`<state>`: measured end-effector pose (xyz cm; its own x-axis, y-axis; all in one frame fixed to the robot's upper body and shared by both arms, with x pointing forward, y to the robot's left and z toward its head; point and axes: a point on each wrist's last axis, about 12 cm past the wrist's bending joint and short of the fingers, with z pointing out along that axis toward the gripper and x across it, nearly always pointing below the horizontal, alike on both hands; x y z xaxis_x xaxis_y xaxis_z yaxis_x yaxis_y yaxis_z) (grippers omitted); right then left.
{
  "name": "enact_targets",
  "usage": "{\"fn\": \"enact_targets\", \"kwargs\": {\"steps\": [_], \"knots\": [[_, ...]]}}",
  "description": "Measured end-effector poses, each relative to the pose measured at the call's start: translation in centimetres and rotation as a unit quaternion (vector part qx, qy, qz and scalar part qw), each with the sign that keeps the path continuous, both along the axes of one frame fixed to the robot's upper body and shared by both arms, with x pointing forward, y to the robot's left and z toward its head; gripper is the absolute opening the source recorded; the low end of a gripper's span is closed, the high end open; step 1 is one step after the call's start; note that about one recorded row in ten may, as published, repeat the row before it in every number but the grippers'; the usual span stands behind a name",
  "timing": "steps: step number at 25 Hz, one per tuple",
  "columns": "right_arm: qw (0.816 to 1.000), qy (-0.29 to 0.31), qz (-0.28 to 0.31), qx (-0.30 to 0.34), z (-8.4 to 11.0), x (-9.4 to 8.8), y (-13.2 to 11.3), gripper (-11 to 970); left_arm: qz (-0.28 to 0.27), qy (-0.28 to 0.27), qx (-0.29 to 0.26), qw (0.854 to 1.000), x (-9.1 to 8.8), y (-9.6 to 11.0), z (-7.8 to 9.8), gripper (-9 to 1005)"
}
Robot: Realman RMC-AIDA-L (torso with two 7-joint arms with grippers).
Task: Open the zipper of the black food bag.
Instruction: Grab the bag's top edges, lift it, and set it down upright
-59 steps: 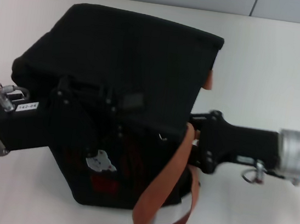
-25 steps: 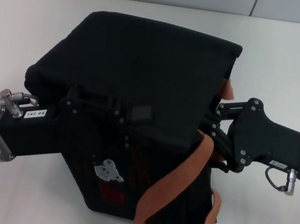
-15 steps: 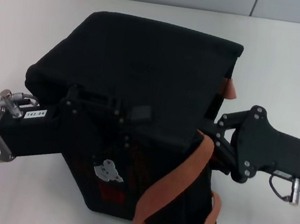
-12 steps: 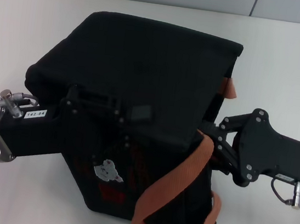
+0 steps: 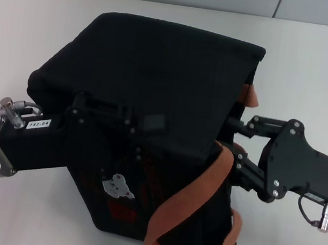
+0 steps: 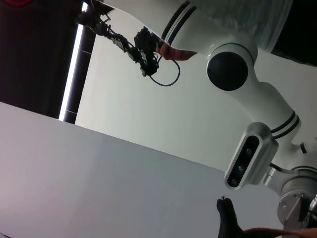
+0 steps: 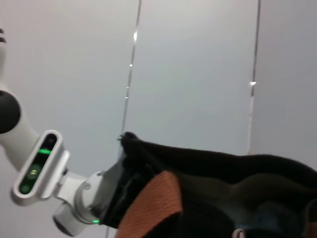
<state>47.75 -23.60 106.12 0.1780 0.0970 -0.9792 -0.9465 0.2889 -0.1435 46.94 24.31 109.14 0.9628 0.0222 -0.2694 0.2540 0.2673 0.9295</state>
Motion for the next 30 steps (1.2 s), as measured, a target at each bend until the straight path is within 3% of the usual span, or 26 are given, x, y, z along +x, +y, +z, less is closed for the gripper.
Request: {"fn": "enact_targets", "kwargs": {"steps": [8, 13, 30], "knots": [[1.000, 0.007, -0.003, -0.011, -0.2, 0.8, 0.8, 320, 0.000, 0.000, 0.001, 1.000, 0.0, 0.0, 0.0, 99], [1.000, -0.010, -0.001, -0.011, -0.4, 0.6, 1.4, 500, 0.000, 0.000, 0.001, 1.000, 0.1, -0.1, 0.0, 99], [0.999, -0.025, -0.023, 0.002, -0.5, 0.5, 1.7, 178, -0.005, -0.003, 0.000, 1.000, 0.2, -0.2, 0.2, 98]]}}
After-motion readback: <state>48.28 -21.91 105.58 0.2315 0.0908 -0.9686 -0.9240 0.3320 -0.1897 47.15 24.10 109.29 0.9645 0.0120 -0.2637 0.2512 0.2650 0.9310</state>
